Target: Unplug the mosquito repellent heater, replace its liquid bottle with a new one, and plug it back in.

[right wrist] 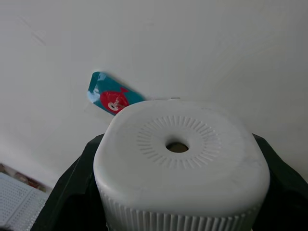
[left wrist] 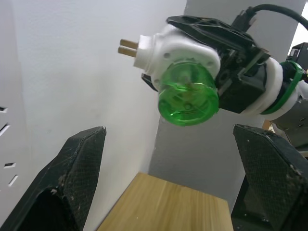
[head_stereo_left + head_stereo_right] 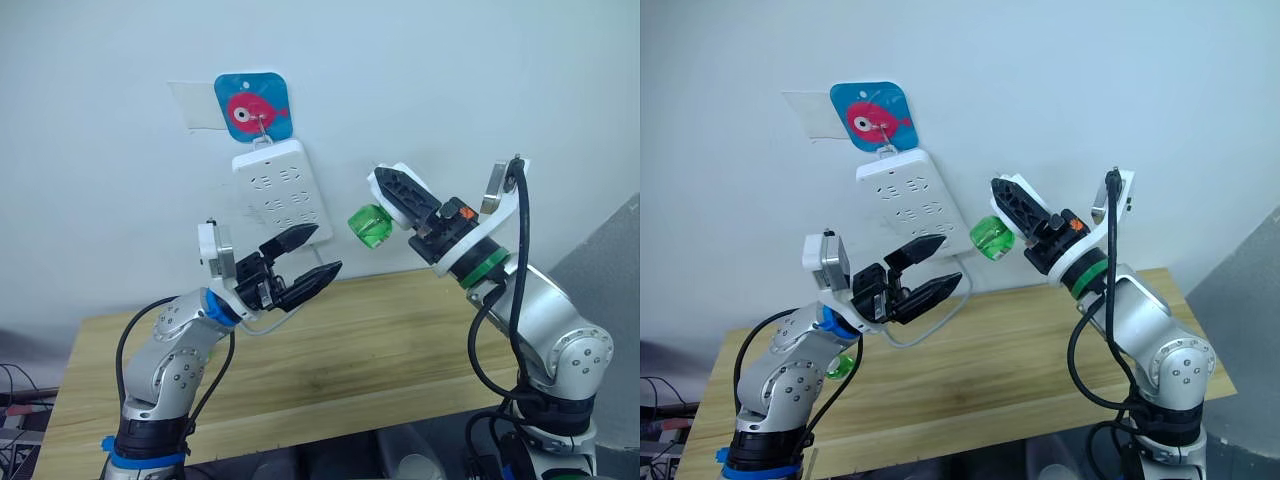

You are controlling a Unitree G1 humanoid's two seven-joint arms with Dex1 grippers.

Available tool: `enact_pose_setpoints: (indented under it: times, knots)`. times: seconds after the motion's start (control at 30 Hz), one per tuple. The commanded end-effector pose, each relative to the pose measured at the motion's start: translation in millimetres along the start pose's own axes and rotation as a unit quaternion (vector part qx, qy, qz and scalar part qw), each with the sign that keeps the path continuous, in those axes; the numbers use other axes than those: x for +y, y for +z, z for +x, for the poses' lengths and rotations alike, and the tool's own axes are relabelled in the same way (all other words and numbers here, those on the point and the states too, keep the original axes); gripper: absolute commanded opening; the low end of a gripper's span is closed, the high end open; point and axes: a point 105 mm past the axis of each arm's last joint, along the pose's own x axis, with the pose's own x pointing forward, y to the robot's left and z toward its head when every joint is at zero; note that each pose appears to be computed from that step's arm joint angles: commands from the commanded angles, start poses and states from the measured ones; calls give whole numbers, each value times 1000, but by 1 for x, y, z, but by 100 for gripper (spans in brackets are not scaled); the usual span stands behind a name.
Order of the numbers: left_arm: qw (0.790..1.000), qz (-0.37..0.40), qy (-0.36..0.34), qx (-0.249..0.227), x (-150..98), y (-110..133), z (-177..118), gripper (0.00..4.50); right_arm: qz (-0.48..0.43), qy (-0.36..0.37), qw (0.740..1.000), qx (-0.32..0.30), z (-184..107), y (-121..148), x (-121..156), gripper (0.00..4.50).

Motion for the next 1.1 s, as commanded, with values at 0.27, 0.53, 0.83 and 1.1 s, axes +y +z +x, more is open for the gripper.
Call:
enact_pose_setpoints:
  times: [0.27, 0.53, 0.83, 1.1]
  knots:
    - [999, 19, -10, -40, -5, 7, 31, 446, 29, 22, 999, -10, 7, 0, 18, 304]
    - [998, 15, -13, -63, -6, 10, 47, 446, 29, 21, 999, -11, 8, -1, 19, 304]
    - [997, 15, -6, -76, -5, 13, 53, 446, 29, 14, 999, -18, 7, 1, 17, 304]
    - [997, 13, -15, -72, -7, 10, 55, 429, 28, 13, 999, -21, 5, 1, 17, 304]
